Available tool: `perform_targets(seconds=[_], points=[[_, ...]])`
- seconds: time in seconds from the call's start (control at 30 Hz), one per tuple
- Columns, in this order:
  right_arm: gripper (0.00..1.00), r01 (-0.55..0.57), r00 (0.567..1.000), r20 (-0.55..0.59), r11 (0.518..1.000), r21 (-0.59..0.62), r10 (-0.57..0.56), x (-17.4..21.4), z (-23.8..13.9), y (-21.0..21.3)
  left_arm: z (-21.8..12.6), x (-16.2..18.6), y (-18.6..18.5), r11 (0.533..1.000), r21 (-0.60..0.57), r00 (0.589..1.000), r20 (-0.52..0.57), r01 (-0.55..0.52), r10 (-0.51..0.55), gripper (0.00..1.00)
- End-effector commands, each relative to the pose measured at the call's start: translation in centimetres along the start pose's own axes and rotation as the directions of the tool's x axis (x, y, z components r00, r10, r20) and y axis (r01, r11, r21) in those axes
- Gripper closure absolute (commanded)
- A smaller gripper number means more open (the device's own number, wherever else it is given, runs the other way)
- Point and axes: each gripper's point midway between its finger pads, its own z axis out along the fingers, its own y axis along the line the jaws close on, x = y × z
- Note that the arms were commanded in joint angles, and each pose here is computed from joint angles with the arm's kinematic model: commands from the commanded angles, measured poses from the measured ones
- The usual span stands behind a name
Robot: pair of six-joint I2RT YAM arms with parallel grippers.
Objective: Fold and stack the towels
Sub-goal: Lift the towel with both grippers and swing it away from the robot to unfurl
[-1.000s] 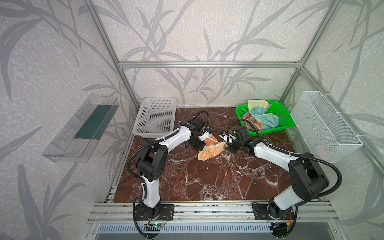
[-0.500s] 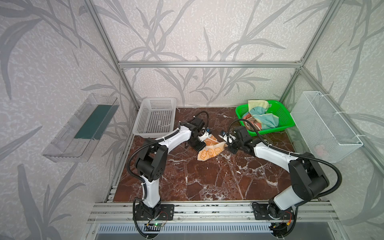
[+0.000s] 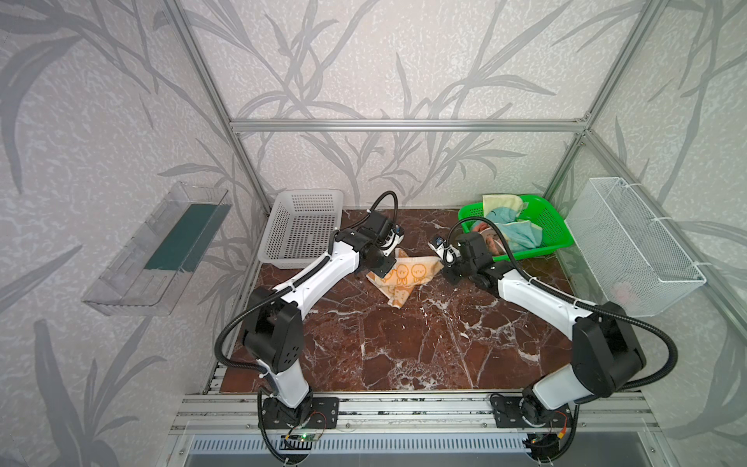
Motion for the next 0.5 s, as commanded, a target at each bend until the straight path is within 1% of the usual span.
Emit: perform_targets(seconds=[0.0,0.2,0.33,0.47], points=[[1.0,-0.072,0.996,0.055,0.992,0.106,0.067,-3.3,-3.0,-2.9,-4.5,-3.7,2.4,0.992,-0.118,0.985,0.169,0.045,-0.024,1.0],[1.0,-0.099,0.982,0.177,0.982,0.162,0.07,-8.0,-7.3,-5.3,-9.7,-7.1,3.7,0.983,-0.168,0.938,0.346,0.073,-0.01,1.0],[1.0,-0.068,0.964,0.265,0.984,0.165,0.022,-11.1,-10.5,-5.9,-13.3,-8.8,4.7,0.972,-0.214,0.898,0.441,0.096,0.008,1.0],[1.0,-0.044,0.937,0.348,0.986,0.162,-0.015,-13.7,-13.7,-6.2,-17.1,-10.2,5.3,0.964,-0.241,0.847,0.53,0.115,0.032,1.0]])
